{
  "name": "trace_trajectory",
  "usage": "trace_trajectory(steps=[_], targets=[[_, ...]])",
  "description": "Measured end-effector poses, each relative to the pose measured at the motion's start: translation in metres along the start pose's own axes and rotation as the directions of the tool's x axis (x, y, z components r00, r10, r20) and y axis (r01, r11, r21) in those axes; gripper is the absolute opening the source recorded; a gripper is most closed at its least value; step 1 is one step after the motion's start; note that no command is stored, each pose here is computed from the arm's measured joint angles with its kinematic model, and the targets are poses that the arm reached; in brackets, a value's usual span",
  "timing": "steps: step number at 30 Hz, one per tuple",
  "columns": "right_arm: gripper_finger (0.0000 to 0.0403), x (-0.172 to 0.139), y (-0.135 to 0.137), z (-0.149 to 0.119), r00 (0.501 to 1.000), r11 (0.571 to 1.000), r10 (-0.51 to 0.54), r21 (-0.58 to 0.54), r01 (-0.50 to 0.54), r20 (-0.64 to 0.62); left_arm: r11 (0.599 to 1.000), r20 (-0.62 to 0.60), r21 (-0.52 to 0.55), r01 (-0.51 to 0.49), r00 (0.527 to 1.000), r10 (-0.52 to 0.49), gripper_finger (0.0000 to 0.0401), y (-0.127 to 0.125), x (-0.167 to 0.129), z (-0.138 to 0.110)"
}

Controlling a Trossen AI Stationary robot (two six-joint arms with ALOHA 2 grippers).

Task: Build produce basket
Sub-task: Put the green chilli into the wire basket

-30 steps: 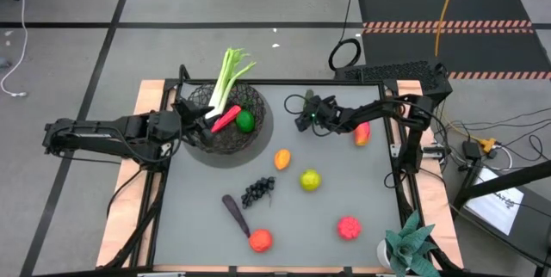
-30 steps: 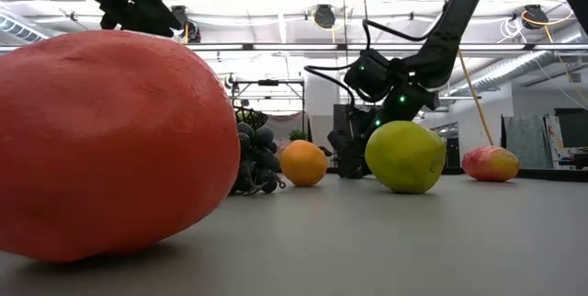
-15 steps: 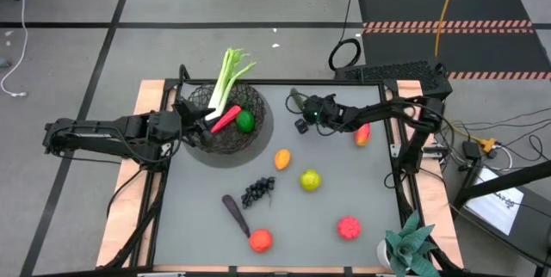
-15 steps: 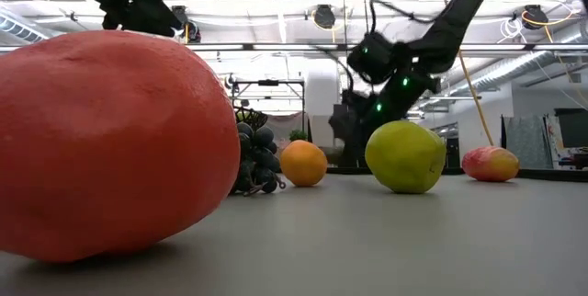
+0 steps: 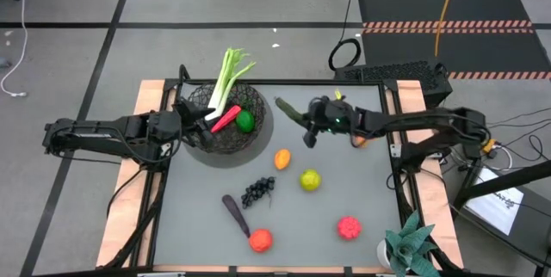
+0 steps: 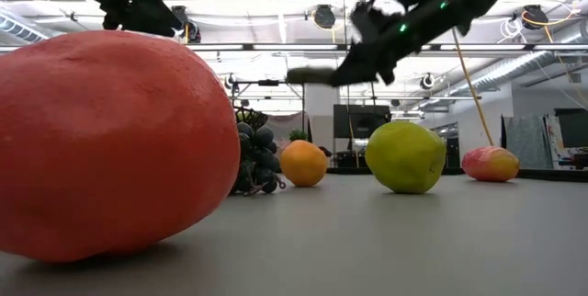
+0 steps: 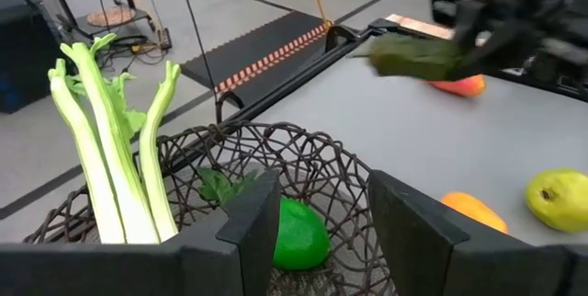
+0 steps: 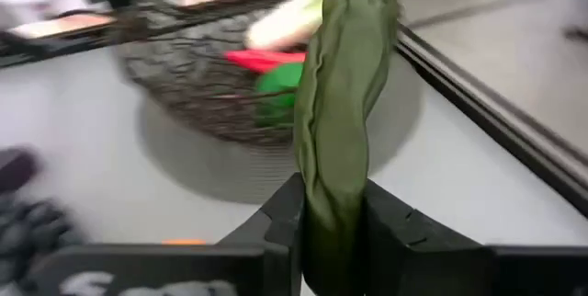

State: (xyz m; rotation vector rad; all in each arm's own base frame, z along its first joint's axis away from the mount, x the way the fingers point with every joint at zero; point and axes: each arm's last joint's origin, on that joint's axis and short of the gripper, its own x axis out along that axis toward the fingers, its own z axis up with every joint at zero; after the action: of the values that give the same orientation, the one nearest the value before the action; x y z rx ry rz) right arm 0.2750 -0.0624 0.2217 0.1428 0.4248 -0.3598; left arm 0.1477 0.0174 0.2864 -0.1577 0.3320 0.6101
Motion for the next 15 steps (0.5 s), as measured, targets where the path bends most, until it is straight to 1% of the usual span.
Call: trace_trajectory(steps=[3,5,7,9,11,15], targets=[[0.0052,-0.012,0.013,-0.002,0.998,0.993,0.054,-0.108,-0.051,0.026,1.000,0.000,0.000,0.001,1.000,-0.001,0.0168,0.000,0.000,0.000],[0.0051,-0.018,0.019,-0.009,0.993,0.972,0.114,-0.208,-0.111,0.005,1.000,0.000,-0.001,0.001,1.000,-0.001,0.0168,0.000,0.000,0.000],[0.0054,-0.022,0.025,-0.015,0.983,0.935,0.182,-0.306,-0.176,-0.011,1.000,0.000,-0.005,0.001,1.000,-0.001,0.0168,0.000,0.000,0.000],[0.0059,-0.025,0.030,-0.021,0.971,0.896,0.237,-0.380,-0.229,-0.028,1.000,0.003,-0.009,0.002,1.000,-0.002,0.0168,0.000,0.000,0.000],[0.0063,-0.026,0.033,-0.028,0.964,0.852,0.261,-0.457,-0.255,-0.050,1.000,0.003,-0.010,0.003,1.000,-0.002,0.0168,0.000,0.000,0.000],[0.0066,-0.028,0.037,-0.040,0.957,0.748,0.276,-0.606,-0.271,-0.088,1.000,0.005,-0.011,0.004,1.000,-0.004,0.0168,0.000,0.000,0.001]])
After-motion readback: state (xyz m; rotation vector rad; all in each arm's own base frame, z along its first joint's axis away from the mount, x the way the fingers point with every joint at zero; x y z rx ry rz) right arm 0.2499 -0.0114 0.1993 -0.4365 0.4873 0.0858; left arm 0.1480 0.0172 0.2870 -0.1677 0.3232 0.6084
